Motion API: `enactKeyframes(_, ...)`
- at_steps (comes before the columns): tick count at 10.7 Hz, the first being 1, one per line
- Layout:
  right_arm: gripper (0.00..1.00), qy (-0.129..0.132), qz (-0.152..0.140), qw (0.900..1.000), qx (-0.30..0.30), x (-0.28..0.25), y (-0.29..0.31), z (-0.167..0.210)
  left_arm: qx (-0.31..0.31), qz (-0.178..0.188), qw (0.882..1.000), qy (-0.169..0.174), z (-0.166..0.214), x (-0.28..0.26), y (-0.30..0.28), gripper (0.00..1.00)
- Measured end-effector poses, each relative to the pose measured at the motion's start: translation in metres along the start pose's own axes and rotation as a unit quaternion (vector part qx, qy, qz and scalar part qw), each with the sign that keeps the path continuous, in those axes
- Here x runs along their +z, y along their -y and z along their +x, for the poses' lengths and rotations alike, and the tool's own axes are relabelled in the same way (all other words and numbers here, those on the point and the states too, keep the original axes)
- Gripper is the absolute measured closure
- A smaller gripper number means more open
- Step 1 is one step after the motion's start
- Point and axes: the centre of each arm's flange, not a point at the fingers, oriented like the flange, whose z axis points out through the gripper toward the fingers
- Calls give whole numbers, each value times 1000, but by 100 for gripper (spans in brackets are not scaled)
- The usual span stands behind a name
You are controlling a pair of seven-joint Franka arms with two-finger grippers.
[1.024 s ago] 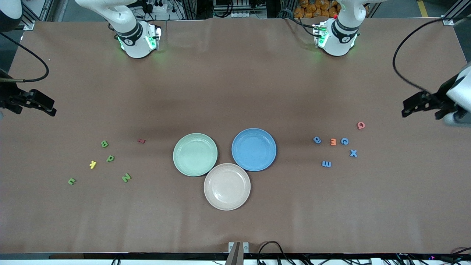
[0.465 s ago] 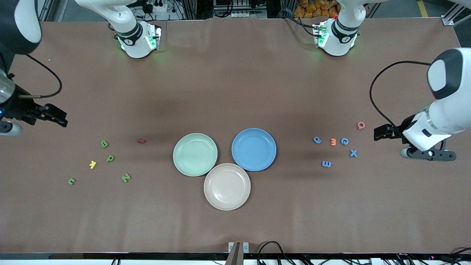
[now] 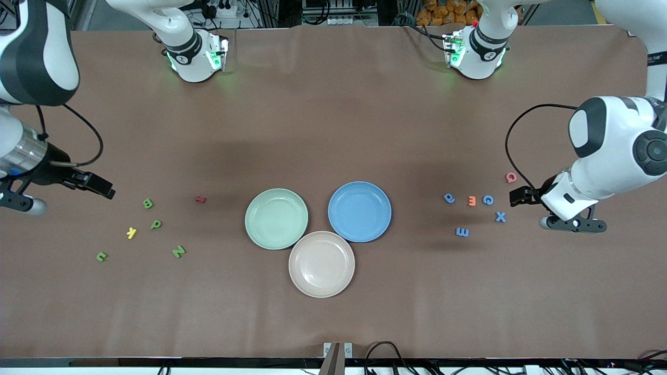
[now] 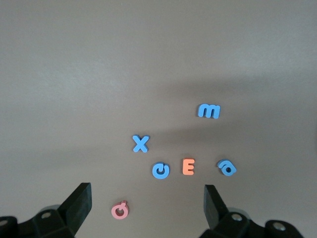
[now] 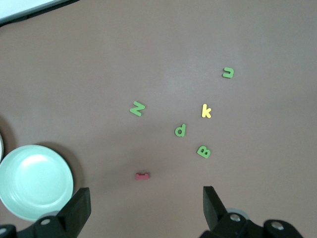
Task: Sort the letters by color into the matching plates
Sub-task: 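Reach the left gripper to blue X while the right gripper reaches green Z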
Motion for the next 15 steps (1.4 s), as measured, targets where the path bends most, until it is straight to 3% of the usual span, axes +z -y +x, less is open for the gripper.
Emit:
enactKeyframes(3, 0, 2, 8, 995, 100, 36, 10, 14, -2, 0, 1000, -11, -14, 43, 1, 0)
enactKeyframes(6, 0, 6, 39, 977, 208, 73, 22, 27, 9, 13, 1000, -10, -27, 86, 6, 0)
enactKeyframes(9, 0, 20, 38, 965, 259, 109, 27, 36, 32, 33, 999, -2, -25, 126, 14, 0)
enactKeyframes(15, 0, 38, 18, 944, 328, 183, 33, 73, 32, 30, 999, 4, -9, 160, 46, 0)
